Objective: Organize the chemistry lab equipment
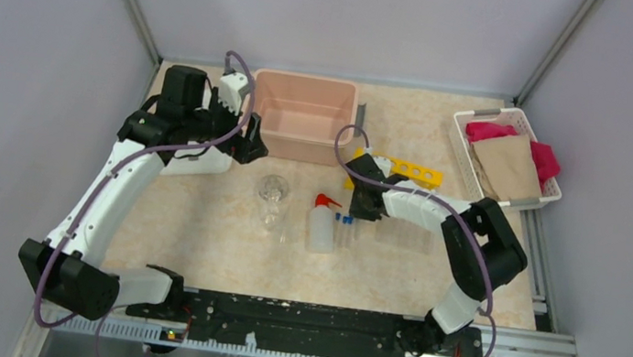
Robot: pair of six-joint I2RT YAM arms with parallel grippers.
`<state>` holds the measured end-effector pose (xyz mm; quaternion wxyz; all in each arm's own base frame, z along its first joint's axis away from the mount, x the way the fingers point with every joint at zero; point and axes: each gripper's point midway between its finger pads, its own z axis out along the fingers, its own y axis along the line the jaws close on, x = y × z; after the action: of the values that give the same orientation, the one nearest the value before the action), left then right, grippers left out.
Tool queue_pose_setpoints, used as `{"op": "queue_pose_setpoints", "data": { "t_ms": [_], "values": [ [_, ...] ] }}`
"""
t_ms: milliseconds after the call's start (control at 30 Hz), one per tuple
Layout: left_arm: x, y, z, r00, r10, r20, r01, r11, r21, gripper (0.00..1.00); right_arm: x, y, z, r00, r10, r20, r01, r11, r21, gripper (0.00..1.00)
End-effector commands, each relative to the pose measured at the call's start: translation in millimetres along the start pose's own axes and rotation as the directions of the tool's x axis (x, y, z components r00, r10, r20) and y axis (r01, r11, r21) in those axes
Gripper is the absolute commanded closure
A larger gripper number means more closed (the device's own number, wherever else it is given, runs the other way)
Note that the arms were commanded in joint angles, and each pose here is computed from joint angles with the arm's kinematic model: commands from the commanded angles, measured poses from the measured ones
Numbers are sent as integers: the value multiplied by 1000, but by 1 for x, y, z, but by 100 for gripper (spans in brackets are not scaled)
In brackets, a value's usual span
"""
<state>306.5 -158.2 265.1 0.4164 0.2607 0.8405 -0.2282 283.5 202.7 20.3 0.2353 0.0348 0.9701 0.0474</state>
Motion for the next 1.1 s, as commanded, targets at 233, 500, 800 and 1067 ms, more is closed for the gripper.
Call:
{"op": "queue_pose_setpoints", "data": {
  "t_ms": [233, 500, 800, 1067],
  "values": [
    [-23, -8, -13, 998, -12, 55, 11, 1000, 22, 1, -34, 13, -54, 995, -2, 95, 9, 997, -75, 100],
    [-23, -18, -14, 998, -46, 46, 42, 997, 70, 1, -73, 55, -151, 949, 60, 310, 45, 947, -319, 100],
    [-17, -64, -22, 994, -37, 106, 1, 948, 319, 1, -111, 131, -237, 851, 209, 483, 100, 837, -538, 100],
    [-4, -78, -14, 993, -98, 71, 59, 905, 421, 4, -136, 196, -287, 766, 312, 562, 165, 750, -641, 100]
  ]
}}
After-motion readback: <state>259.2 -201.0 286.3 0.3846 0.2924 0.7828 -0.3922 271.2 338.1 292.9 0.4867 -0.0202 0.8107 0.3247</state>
